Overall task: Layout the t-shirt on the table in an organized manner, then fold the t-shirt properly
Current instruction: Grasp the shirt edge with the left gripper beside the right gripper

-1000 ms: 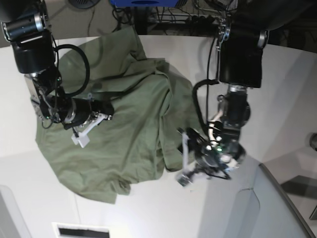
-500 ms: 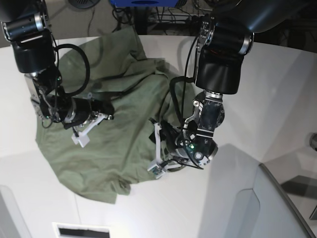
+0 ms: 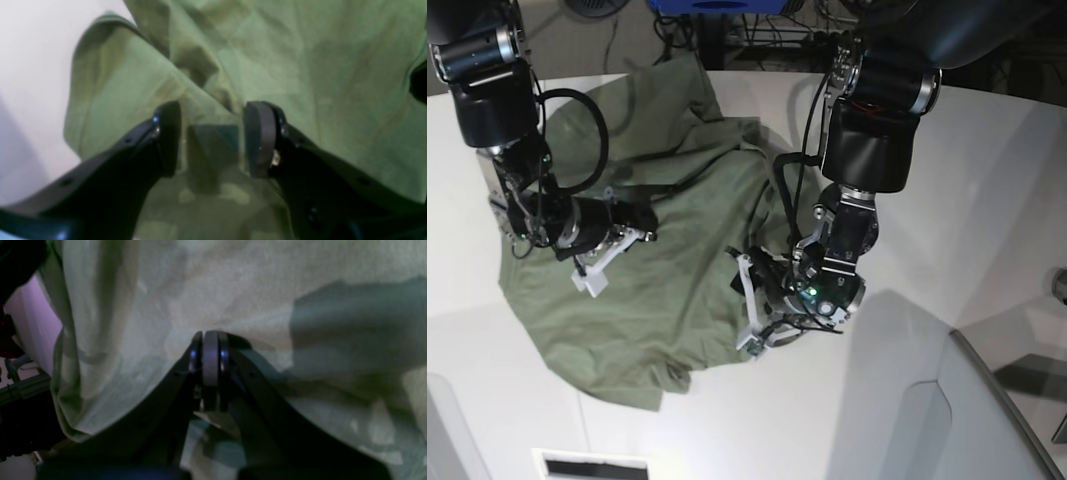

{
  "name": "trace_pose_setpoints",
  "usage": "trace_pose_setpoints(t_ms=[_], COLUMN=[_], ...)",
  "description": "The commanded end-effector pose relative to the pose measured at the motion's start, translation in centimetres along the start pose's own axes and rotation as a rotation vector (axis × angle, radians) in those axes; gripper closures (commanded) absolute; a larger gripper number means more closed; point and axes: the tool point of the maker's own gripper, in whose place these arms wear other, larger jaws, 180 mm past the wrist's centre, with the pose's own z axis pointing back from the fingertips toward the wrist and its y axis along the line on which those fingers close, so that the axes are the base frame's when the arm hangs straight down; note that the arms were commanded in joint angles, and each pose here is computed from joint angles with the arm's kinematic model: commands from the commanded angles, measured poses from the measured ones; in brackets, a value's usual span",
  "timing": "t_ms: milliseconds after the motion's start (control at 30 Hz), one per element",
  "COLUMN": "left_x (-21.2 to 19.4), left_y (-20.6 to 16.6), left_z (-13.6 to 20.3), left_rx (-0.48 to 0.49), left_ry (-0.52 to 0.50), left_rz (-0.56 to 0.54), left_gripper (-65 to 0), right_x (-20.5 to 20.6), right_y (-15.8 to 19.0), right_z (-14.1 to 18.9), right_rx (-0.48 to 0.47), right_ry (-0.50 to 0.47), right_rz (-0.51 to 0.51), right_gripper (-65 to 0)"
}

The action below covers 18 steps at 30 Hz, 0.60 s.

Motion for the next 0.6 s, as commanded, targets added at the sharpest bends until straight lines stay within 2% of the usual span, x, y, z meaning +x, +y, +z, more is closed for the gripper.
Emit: trace_pose_setpoints(t_ms=[0, 133, 267, 333, 400, 567], left_x=[2.5, 2.6, 2.6, 2.6, 2.2, 1.7], left_y=[0.6, 0.8, 1.2, 1.2, 1.8, 2.6], left_z=[0.5, 0.5, 0.5, 0.5, 0.6, 0.7], left_rx=[0.013, 0.019, 0.027, 0.028, 0.038, 0.052], left_ry=[-0.062, -0.067, -0.064, -0.063, -0.056, -0.047], left_rz=[0.0, 0.004, -0.001, -0.001, -0.002, -0.004], left_gripper=[-30.3, -29.6, -14.0, -8.2, -6.3, -5.9], right_x=[0.5, 0.5, 0.5, 0.5, 0.5, 0.5], right_y=[-0.2, -0.2, -0.2, -0.2, -0.2, -0.2], right_z=[0.3, 0.2, 0.2, 0.2, 0.2, 0.2], right_rx=[-0.019, -0.019, -0.019, -0.019, -0.019, -0.019], right_ry=[0.003, 0.004, 0.004, 0.004, 0.002, 0.002], right_rz=[0.019, 0.02, 0.02, 0.02, 0.02, 0.02], right_gripper=[-2.0, -2.0, -2.1, -2.1, -2.1, -2.1])
